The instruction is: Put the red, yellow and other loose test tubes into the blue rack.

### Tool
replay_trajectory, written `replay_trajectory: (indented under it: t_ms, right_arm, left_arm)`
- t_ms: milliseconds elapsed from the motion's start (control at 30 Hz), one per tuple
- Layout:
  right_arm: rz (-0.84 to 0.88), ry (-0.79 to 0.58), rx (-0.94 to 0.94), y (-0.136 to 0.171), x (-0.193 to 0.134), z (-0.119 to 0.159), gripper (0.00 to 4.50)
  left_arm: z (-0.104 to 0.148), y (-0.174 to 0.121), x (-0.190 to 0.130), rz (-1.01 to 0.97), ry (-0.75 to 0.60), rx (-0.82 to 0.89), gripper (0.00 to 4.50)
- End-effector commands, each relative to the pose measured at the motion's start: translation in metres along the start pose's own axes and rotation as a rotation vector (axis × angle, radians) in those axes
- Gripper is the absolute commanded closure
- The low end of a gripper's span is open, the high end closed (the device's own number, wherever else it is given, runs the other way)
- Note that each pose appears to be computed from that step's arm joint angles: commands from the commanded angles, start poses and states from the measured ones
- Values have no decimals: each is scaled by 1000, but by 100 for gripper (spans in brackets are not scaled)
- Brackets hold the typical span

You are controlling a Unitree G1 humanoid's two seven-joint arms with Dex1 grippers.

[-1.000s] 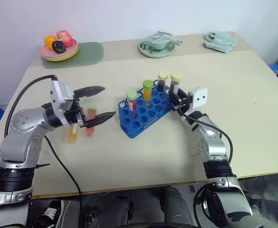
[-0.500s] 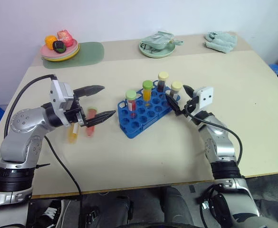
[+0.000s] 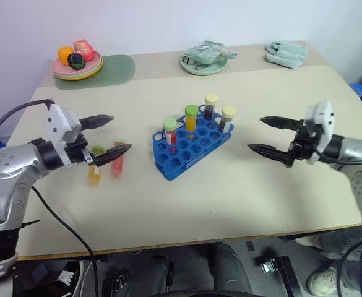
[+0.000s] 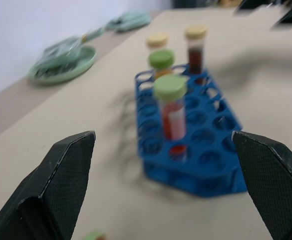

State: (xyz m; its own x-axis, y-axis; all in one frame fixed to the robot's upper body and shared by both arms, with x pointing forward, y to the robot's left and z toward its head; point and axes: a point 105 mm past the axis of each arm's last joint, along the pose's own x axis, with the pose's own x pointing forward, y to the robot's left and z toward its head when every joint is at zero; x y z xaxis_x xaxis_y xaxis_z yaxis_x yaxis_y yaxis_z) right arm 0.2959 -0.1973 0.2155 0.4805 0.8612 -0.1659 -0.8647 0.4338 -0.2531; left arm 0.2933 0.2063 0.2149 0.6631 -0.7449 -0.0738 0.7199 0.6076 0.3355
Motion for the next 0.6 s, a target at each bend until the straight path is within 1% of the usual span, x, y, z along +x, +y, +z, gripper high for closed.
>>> replay_trajectory:
  t_ms: [33, 67, 100, 167, 233, 300, 333, 400, 467, 533, 600]
  right_arm:
    - [170, -32, -60, 21, 4, 29, 4]
    - [191, -43, -59, 23, 5, 34, 4]
    - [212, -54, -56, 26, 7, 38, 4]
    - [247, -77, -70, 31, 12, 45, 4]
    - [266, -77, -79, 34, 17, 46, 4]
    - [269, -82, -78, 33, 19, 46, 4]
    - [271, -82, -76, 32, 21, 44, 4]
    - [276, -68, -82, 31, 23, 38, 4]
    - [278, -63, -85, 31, 25, 36, 4]
    - [280, -67, -85, 32, 27, 36, 4]
    - [288, -71, -82, 34, 29, 36, 4]
  left_arm:
    - [17, 15, -14, 133, -4, -60, 0]
    - [15, 18, -16, 161, 26, -101, 0]
    - [14, 19, -18, 174, 48, -98, 0]
    - [2, 22, -25, 221, 147, -145, 0]
    - [-10, 30, -34, 310, 273, -150, 0]
    - [-19, 34, -41, 370, 357, -219, 0]
    - [-27, 37, -46, 415, 436, -262, 0]
    - [-34, 41, -53, 476, 535, -260, 0]
    - [-39, 38, -56, 468, 624, -308, 0]
    - [-38, 37, -54, 443, 634, -356, 0]
    - [-39, 38, -56, 436, 692, -467, 0]
